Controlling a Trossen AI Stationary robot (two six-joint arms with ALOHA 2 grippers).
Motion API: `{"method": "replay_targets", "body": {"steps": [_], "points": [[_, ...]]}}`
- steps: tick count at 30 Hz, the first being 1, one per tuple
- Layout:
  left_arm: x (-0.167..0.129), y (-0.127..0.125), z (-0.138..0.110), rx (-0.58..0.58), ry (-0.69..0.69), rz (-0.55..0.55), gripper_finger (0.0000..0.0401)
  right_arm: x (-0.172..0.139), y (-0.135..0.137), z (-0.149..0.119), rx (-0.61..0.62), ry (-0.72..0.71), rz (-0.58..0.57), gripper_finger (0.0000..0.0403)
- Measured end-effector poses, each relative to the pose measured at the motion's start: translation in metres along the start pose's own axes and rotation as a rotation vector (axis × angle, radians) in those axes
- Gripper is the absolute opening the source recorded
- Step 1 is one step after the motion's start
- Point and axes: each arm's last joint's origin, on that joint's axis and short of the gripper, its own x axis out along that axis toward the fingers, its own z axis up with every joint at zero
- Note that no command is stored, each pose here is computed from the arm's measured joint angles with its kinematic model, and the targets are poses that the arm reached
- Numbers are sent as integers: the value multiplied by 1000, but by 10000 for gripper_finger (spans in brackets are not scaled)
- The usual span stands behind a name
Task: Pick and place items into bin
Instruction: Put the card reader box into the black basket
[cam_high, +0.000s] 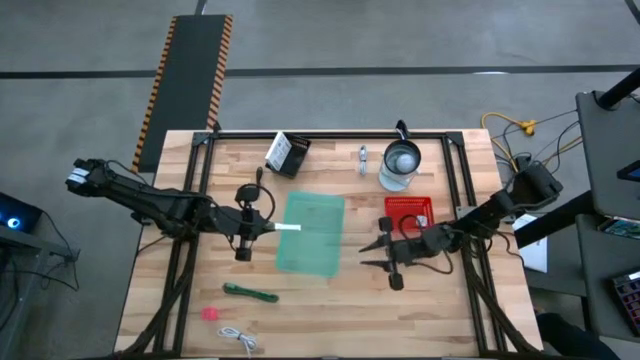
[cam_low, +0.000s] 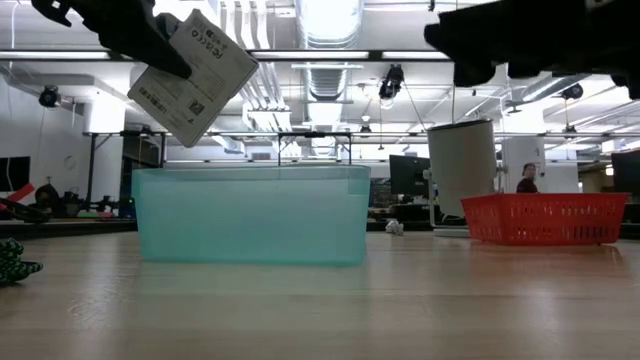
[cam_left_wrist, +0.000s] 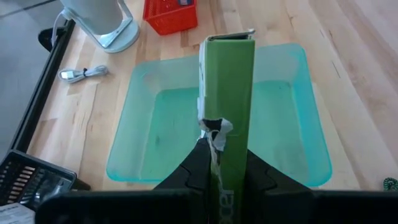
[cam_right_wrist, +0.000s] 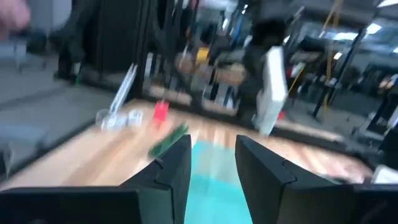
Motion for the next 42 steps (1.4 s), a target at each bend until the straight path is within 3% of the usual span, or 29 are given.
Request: {"method": "replay_targets", "body": {"steps": [4,8,12,19,27,38,42], "points": [[1,0,0,3,6,3,20,-8,-15,5,53,-120,-72,86],[1,0,0,14,4,3,20,-5,-45,-6,119,-72,-210,48],[1,0,0,26,5,5,19,-6,-75,-16,150,-37,-189,13],[1,1,-1,26,7,10,19,-35,-111,-6,142,-53,-241,8],[1,1,-1,26,8,10,19,-75,-97,14,108,-13,-242,8],[5,10,1,-8,3,54,19,-99,-72,-6,139,-1,-191,8],[9,21,3,-58,2,65,19,-98,-70,-8,149,-22,-228,8]]}}
